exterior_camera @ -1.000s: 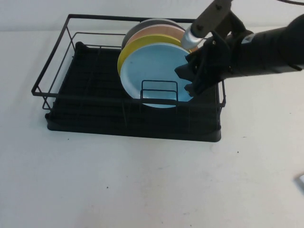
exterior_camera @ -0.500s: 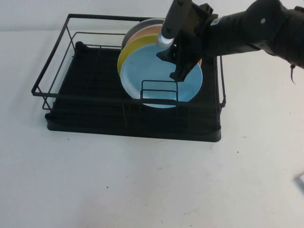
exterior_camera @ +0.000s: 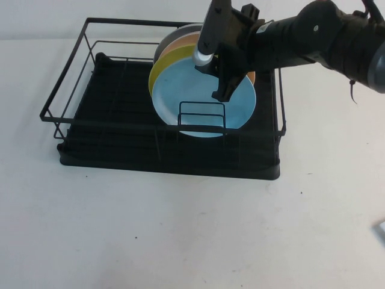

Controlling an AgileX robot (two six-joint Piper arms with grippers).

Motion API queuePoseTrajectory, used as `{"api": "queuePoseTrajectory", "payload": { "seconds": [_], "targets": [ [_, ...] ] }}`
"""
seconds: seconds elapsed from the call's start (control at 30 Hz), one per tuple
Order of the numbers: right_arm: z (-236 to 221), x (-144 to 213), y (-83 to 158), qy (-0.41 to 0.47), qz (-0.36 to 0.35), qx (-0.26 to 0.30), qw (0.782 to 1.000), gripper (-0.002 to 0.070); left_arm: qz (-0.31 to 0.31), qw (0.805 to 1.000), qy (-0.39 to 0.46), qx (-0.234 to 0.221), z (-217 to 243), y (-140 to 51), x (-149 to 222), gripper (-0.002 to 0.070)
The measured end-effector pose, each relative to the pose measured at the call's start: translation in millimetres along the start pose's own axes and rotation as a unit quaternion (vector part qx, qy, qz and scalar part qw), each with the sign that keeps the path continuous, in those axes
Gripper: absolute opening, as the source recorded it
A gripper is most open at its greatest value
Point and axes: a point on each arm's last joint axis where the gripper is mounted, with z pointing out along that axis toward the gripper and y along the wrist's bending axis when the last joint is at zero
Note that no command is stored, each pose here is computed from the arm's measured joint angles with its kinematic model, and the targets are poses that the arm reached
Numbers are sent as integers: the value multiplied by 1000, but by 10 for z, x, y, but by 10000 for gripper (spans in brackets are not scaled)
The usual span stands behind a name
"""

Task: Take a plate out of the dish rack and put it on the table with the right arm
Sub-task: Grasp the plate from the shelf

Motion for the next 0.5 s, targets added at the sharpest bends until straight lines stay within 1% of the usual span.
{"api": "queuePoseTrajectory", "payload": {
  "seconds": [0.4,0.5],
  "targets": [
    [110,199,-16,26,-5,-8,1000,246,0,1000,0,0,0,0,0,-4],
    [110,199,-16,26,-5,-8,1000,229,0,1000,0,0,0,0,0,-4]
  ]
}}
